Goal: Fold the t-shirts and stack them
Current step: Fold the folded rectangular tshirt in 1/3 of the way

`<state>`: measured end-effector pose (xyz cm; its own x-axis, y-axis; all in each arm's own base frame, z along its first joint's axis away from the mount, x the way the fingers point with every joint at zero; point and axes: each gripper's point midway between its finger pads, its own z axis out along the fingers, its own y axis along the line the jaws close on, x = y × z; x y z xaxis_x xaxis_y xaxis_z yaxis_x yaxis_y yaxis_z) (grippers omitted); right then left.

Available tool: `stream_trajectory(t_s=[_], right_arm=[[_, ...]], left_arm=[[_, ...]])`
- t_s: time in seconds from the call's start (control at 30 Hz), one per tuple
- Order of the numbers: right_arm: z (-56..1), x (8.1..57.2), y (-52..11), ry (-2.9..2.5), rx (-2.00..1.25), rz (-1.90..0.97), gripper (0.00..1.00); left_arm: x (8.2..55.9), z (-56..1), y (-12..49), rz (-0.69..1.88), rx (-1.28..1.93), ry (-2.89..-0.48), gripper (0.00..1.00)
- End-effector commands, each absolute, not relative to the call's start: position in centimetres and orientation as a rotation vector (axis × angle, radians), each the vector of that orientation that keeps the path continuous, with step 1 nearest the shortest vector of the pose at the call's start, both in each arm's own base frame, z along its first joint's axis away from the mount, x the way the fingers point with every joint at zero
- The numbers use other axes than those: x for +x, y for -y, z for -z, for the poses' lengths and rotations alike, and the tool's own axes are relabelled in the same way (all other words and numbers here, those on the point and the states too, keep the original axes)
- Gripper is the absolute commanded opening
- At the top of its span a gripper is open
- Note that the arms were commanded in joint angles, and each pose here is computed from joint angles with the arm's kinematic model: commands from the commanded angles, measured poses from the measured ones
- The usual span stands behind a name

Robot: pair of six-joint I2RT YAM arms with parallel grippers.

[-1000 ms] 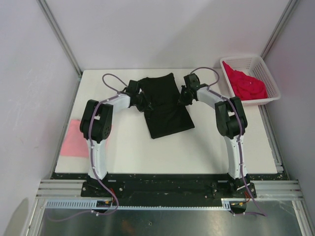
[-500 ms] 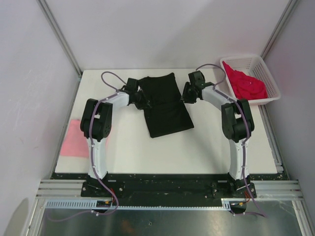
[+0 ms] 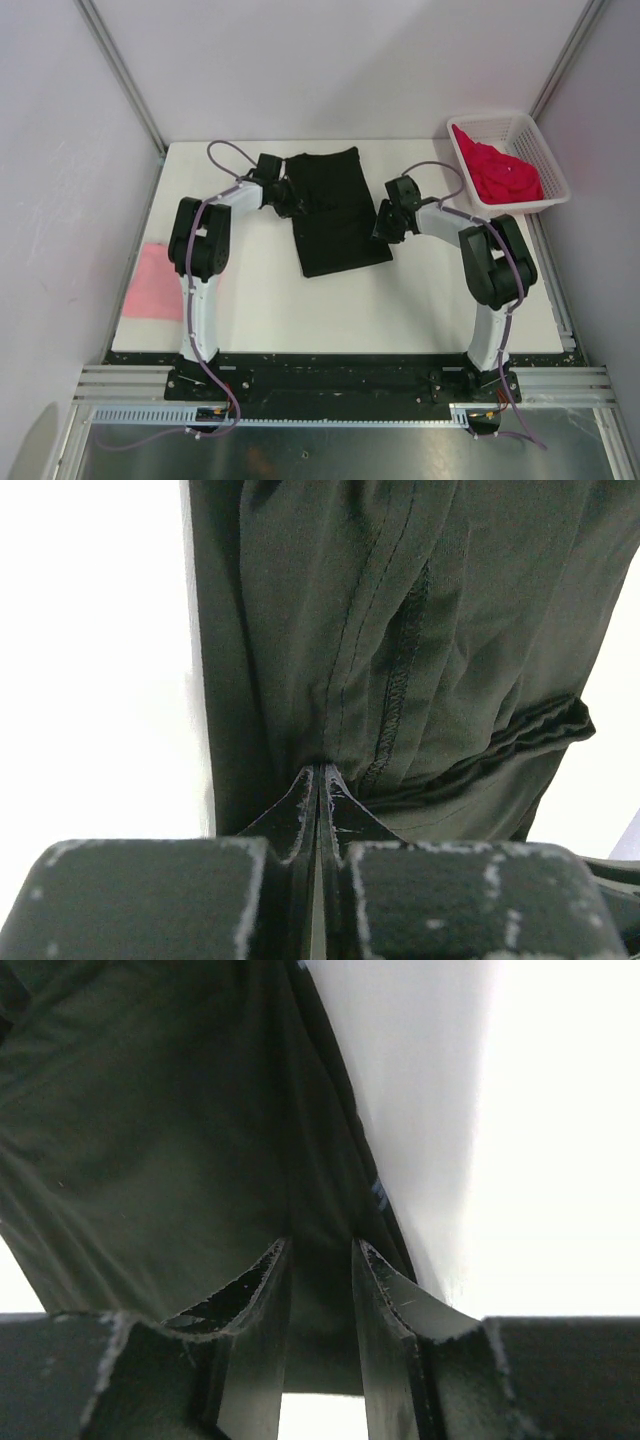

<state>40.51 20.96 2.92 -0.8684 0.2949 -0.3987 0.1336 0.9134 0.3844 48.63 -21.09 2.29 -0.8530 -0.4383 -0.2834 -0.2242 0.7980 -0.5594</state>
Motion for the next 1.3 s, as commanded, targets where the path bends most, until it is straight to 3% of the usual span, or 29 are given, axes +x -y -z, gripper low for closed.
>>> stream_trajectory(t_s=[0.0,0.43,0.53,0.73,0.87,1.0,1.17,1.27], right_arm=[[-2.5,38.4,-19.5,-2.627,0.344,-0.434,0.35],[-1.9,31.0,-20.7,-2.691,0.362,-0.491,0.35],[-1.3,29.0,-20.0,-2.706,0.382,-0.47,0.35],[-5.0,28.3,-19.4,-2.628,0.348,-0.479,0.35],[-9.1,30.8,-18.7,-2.487,0.338,-0.478,0.35],[-11.3,34.8,-19.2,-2.394,0.314,-0.521,0.33],[-11.1,39.2,-20.3,-2.374,0.309,-0.564,0.24],[-10.4,40.9,-20.4,-2.377,0.324,-0.57,0.21]], left_arm=[[49.6,-3.6,20.9,0.738,-0.431,-2.557,0.04],[49.7,-6.2,22.3,0.864,-0.338,-2.534,0.13],[48.6,-7.7,22.3,0.892,-0.316,-2.524,0.21],[42.4,-11.0,22.0,0.893,-0.289,-2.523,0.35],[37.0,-10.7,19.9,0.809,-0.343,-2.527,0.39],[32.6,-9.6,19.3,0.839,-0.358,-2.527,0.35],[29.3,-7.1,21.0,0.879,-0.321,-2.594,0.11],[28.3,-5.5,21.5,0.886,-0.334,-2.629,0.02]])
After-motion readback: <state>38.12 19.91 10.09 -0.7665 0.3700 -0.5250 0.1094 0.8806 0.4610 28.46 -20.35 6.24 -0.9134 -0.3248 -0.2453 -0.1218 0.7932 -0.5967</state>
